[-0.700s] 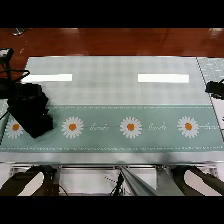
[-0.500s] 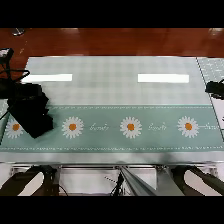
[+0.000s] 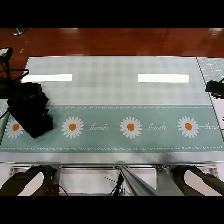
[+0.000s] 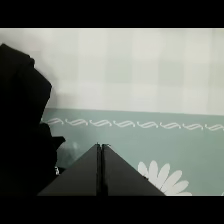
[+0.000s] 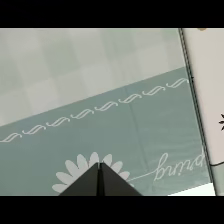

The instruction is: Fold the shirts.

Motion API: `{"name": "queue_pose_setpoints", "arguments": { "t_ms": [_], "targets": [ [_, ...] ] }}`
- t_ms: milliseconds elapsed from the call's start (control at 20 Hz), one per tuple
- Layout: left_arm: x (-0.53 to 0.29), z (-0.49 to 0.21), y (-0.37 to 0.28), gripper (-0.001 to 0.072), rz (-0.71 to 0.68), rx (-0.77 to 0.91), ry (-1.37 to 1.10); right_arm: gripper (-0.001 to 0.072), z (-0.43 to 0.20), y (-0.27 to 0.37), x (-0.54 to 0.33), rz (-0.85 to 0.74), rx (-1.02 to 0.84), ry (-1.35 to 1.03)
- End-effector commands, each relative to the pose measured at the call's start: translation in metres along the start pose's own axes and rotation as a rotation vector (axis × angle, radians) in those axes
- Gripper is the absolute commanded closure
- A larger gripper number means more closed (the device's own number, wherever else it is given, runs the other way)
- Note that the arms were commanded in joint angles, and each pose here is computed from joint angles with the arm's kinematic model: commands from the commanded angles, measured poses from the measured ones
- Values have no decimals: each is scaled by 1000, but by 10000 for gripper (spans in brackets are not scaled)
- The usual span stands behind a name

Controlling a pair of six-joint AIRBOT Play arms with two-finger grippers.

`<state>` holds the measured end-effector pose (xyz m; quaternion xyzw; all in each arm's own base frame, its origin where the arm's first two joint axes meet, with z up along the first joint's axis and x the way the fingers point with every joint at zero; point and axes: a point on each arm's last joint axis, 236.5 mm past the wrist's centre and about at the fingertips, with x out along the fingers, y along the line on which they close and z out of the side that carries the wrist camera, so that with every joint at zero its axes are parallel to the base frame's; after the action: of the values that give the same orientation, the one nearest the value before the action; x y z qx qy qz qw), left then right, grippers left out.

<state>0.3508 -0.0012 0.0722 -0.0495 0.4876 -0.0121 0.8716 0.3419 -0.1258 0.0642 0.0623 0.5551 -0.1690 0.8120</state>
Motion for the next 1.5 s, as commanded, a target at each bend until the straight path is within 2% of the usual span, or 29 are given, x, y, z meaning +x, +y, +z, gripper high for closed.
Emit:
{"name": "queue_pose_setpoints", "arguments": {
  "t_ms": [0, 350, 400, 450, 500, 700, 900, 1000, 1100, 1150, 1250, 1300, 1450],
  "targets": [
    [1, 18, 0, 676, 0, -4, -74, 687, 23, 2, -1, 9, 3, -99],
    [-4, 52, 2, 674, 6, -5, -221, 686, 67, 10, -10, 48, 22, -288],
    [-4, 61, 3, 591, 8, -6, -257, 639, 66, 13, -10, 61, 32, -282],
    [-4, 72, 3, 273, 10, -6, -298, 308, 63, 18, -9, 83, 52, -268],
    [-3, 84, 5, 3, 14, -11, -348, 85, 55, 22, -5, 100, 50, -231],
    [24, 109, 14, -1, 57, 83, -410, 87, -19, 53, 18, 217, -70, 58],
    [94, 63, 56, 1, 191, 193, -115, 87, -101, 52, 38, 218, -91, 277],
    [108, 34, 106, 1, 323, 109, 25, 87, -118, 51, 33, 215, -66, 280],
    [111, -3, 148, 2, 389, -85, 141, 87, -120, 50, 22, 213, -41, 243],
    [113, -25, 158, 1, 391, -190, 207, 87, -118, 50, 16, 212, -28, 220],
    [119, -69, 146, 2, 303, -329, 369, 87, -115, 52, 9, 224, -14, 189],
    [122, -85, 136, 1, 261, -307, 432, 87, -115, 54, 7, 235, -9, 188],
    [122, -110, 134, 1, 263, -293, 506, 87, -119, 63, 4, 274, 3, 208]
  ]
}}
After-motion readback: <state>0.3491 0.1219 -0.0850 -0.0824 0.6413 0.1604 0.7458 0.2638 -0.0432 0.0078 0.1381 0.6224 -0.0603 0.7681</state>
